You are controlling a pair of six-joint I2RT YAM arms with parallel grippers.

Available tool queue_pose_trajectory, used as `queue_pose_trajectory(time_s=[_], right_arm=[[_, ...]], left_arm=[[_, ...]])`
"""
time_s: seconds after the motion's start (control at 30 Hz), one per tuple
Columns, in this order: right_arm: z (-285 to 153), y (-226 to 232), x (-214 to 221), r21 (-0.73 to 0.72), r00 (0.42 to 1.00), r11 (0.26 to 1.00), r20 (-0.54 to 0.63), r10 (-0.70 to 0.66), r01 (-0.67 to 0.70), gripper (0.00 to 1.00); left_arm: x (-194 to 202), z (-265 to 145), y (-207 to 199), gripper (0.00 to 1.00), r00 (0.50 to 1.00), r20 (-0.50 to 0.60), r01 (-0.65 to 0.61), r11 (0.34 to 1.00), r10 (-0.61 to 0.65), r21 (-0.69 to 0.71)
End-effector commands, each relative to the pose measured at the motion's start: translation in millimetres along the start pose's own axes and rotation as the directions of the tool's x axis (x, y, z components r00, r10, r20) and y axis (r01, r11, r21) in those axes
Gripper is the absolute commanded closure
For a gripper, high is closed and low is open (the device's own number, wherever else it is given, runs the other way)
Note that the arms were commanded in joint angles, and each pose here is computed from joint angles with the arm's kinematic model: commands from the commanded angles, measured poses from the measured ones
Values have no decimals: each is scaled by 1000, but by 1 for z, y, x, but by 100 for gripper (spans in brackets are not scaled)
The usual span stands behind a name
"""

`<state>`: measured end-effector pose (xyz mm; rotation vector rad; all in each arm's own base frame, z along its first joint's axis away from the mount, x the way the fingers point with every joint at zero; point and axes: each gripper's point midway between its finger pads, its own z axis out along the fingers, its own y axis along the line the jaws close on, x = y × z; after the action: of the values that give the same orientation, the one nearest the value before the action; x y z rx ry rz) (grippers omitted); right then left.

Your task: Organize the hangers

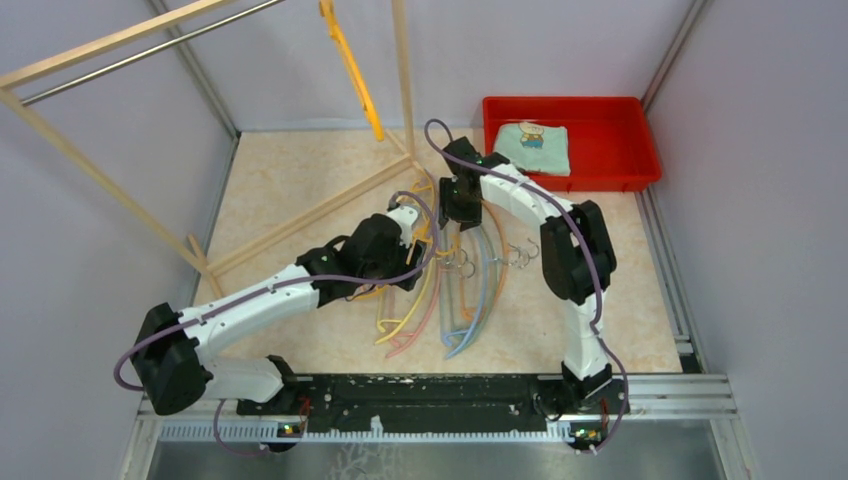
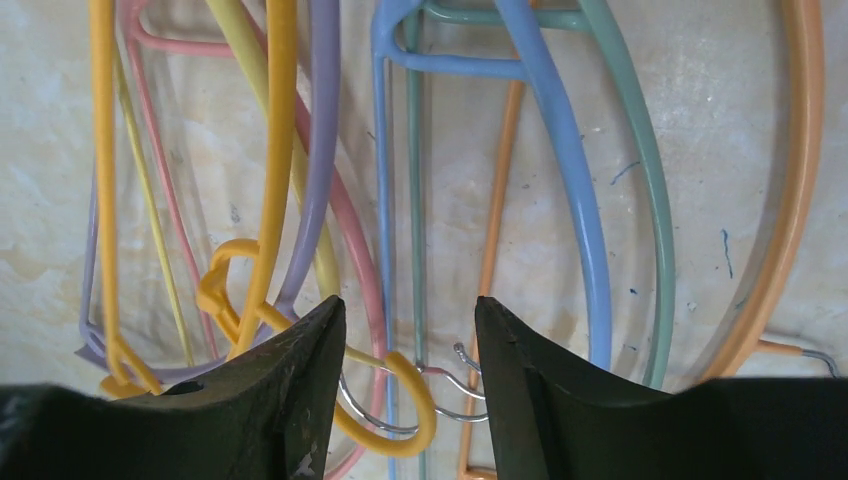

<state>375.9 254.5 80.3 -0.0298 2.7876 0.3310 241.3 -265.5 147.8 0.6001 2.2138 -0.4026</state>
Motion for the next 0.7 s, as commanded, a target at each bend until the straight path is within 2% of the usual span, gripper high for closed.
queue_pose_trajectory(time_s=[0.0,0.23,0.4,0.67], right_arm=[[-28,25,-29,-106,993,994,112,-26,38,49],[-38,29,-52,-157,987,988,163,14,12,49],[-52,22,-60,-173,983,985,184,26,6,48],[-59,-10,-58,-188,978,981,192,81,-45,48]], left_arm=[[-10,0,-4,28,999,41,0,1000,1,-13],[-2,18,3,29,998,16,-59,995,60,-81],[14,41,19,40,996,-36,-91,982,86,-168],[24,57,29,44,998,-54,-45,986,37,-159]])
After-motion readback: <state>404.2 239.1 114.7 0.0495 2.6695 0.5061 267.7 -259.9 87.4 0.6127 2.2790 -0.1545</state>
